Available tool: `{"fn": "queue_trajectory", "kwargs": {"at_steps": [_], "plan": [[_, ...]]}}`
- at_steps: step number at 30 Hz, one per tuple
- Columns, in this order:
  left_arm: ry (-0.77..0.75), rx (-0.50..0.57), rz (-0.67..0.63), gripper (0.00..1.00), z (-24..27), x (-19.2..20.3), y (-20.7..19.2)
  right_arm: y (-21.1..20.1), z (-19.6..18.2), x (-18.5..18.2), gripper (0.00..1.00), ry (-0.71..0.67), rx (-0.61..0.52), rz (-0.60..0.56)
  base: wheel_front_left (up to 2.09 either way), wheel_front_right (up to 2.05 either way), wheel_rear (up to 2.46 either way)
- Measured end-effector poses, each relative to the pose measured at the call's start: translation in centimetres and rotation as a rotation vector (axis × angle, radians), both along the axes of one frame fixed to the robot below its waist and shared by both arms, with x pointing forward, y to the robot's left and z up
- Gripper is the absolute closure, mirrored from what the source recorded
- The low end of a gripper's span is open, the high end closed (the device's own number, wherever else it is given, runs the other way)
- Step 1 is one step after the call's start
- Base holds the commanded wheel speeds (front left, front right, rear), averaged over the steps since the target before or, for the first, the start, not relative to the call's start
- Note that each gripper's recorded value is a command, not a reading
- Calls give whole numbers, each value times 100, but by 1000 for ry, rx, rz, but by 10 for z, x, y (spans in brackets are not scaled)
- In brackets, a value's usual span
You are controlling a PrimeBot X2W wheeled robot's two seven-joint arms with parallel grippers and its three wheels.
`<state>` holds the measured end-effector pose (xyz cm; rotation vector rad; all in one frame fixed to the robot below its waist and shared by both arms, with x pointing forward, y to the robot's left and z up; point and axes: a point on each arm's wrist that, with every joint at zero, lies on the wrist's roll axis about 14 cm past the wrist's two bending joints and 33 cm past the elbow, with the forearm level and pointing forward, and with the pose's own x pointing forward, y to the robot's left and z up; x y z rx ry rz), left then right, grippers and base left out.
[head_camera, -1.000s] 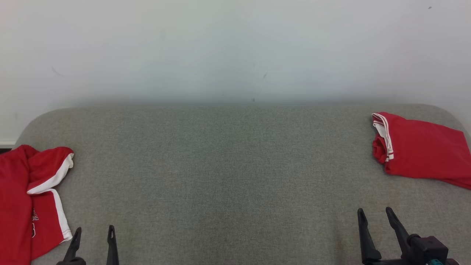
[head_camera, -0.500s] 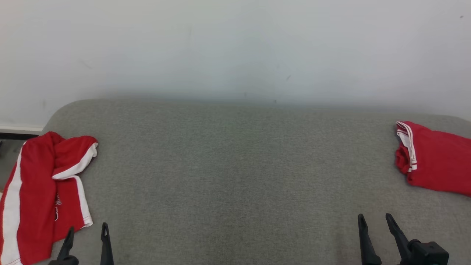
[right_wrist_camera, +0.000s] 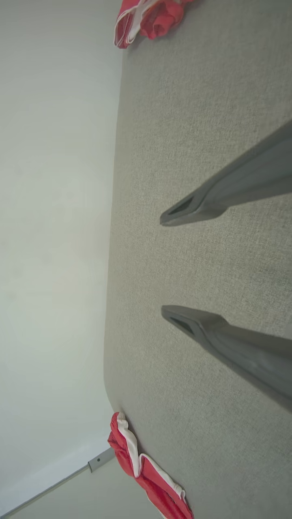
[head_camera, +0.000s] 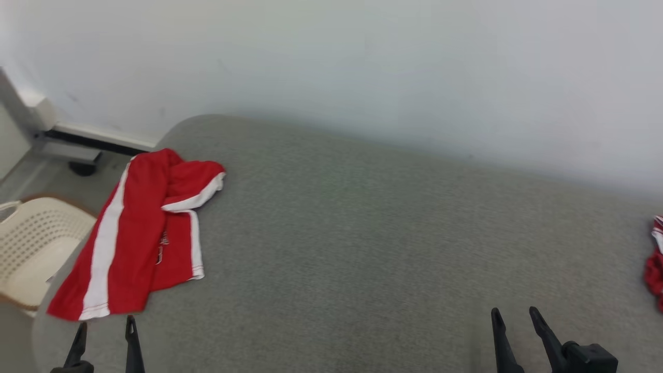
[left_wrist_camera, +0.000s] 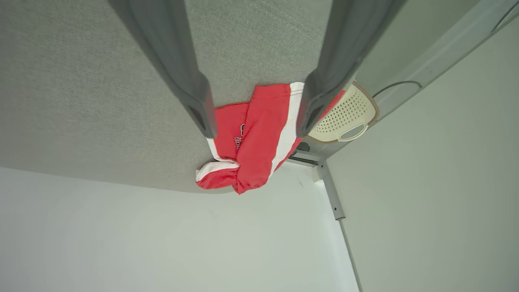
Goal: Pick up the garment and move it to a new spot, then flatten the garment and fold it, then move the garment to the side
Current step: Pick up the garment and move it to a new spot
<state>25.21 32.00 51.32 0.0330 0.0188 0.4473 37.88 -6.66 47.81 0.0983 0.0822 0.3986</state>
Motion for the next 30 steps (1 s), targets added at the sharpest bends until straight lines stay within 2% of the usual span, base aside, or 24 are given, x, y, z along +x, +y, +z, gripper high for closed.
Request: {"fn": "queue_trajectory", "kwargs": {"at_steps": [10, 16, 21, 30], "plan": [[3, -15, 178, 0, -3, -57, 36, 58, 0, 2, 0, 5, 18, 162, 0, 0, 0], [-1, -26, 233, 0, -5, -74, 44, 74, 3, 2, 0, -2, 25, 206, 0, 0, 0], [-24, -39, 225, 0, 0, -67, 46, 72, 0, -1, 0, 6, 30, 200, 0, 0, 0], [-112, -8, 126, 0, 51, 0, 65, 70, 18, 16, 0, -47, 50, 181, 0, 0, 0]]}}
